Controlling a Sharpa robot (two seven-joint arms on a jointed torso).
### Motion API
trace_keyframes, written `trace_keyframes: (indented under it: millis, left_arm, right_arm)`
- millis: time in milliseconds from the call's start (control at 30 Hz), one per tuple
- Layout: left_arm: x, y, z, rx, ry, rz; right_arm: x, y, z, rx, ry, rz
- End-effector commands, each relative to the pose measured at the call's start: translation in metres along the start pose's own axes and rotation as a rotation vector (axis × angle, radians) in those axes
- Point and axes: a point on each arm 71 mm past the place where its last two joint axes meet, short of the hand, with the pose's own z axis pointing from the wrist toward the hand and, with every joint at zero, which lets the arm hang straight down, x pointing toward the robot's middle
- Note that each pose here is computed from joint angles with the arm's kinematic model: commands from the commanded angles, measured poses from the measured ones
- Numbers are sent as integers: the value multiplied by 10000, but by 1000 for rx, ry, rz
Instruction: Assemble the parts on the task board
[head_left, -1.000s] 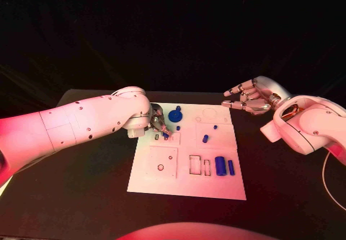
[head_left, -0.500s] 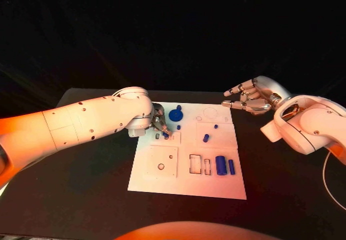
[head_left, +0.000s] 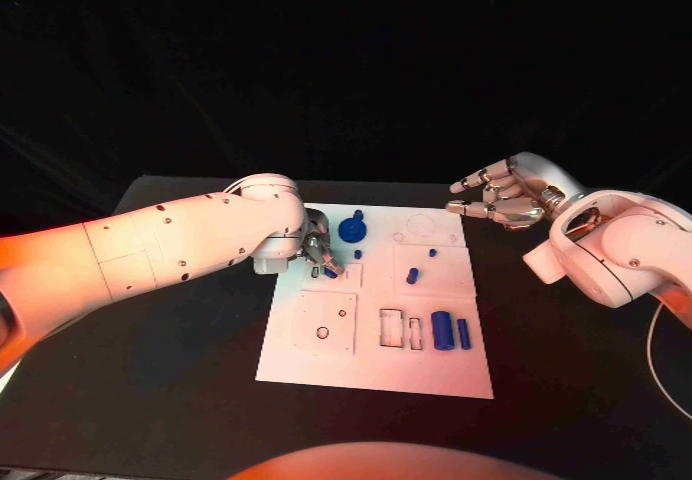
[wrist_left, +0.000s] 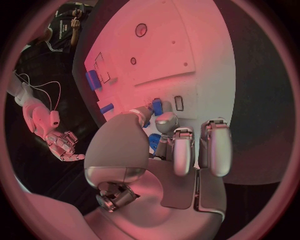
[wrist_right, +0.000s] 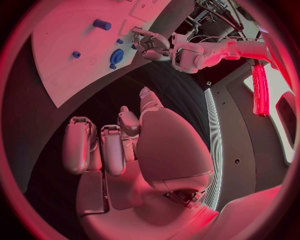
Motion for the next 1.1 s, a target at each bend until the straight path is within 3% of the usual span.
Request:
trace_keyframes:
  millis: [33,400,1100]
  left_arm:
    - [69,93,25,-102,38,58]
    - [73,65,45,-100,30,50]
    - [105,39,129,-115,69,76]
  right_arm:
    - [3,-12,5,-3,14,3]
    - [-2,-19,7,-1,13,5]
    - [23,14,-6,-11,23,7]
